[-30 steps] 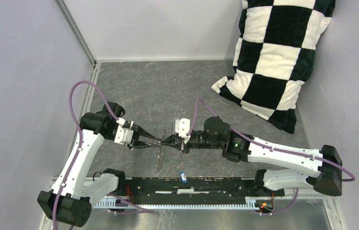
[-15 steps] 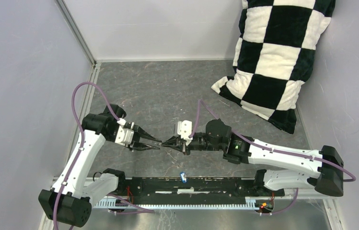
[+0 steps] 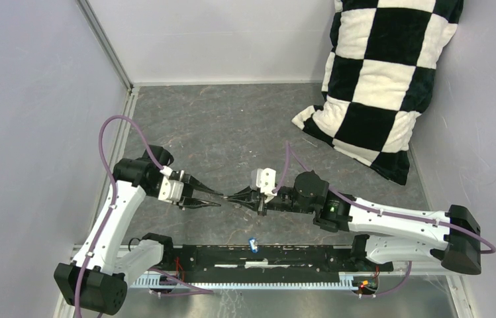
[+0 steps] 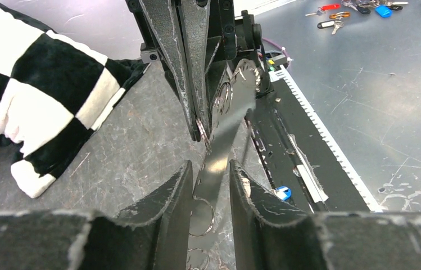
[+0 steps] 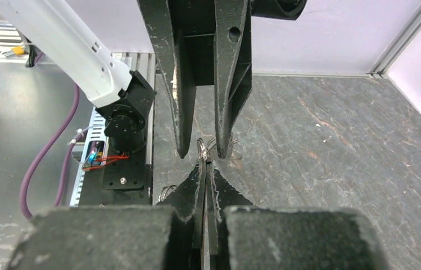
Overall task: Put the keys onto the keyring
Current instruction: Adjust the keyring.
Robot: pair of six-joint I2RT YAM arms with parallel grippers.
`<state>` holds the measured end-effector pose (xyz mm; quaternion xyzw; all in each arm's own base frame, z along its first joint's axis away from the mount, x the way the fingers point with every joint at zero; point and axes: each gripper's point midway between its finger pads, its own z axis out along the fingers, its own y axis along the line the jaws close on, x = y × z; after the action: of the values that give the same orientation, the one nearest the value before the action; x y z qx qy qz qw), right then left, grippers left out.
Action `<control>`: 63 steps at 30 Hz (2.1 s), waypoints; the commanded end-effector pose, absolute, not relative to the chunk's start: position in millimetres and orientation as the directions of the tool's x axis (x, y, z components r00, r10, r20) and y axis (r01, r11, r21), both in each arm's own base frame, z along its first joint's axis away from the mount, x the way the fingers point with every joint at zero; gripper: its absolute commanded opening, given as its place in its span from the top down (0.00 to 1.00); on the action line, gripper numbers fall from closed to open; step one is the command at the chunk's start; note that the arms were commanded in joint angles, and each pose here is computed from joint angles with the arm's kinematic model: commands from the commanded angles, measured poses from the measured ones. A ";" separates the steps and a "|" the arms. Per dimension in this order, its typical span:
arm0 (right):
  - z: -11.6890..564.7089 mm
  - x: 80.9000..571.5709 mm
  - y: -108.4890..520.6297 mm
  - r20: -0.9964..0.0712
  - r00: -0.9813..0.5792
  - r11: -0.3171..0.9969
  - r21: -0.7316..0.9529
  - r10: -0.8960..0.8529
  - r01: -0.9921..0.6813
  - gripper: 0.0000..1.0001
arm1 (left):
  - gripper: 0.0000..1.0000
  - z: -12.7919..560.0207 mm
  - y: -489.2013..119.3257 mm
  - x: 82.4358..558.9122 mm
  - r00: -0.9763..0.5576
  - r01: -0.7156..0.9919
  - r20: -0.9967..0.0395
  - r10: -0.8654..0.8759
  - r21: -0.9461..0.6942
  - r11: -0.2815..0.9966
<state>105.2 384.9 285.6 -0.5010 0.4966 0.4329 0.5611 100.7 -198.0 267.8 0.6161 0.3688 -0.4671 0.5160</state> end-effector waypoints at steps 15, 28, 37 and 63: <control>317.5 106.8 377.1 -0.981 0.167 0.241 -0.140 0.094 -0.960 0.99 | 0.63 296.7 -196.0 115.5 0.415 0.897 -0.902 -0.119 0.428 -0.109; 319.9 105.8 378.9 -0.980 0.174 0.263 -0.145 0.093 -0.954 0.99 | 0.07 295.3 -195.2 117.6 0.382 0.913 -0.917 -0.114 0.393 -0.105; 326.7 102.4 390.7 -0.977 0.177 0.256 -0.142 0.122 -0.956 0.99 | 0.30 289.3 -195.7 119.9 0.324 0.935 -0.940 -0.109 0.336 -0.116; 333.5 108.1 395.1 -0.971 0.199 0.301 -0.151 0.135 -0.942 0.99 | 0.55 289.1 -196.8 111.4 0.164 0.972 -0.982 -0.092 0.177 -0.153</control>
<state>105.9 393.0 287.1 -0.4569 0.5122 0.3974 0.6090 119.3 -193.9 268.4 0.5831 0.4146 -0.4807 0.5069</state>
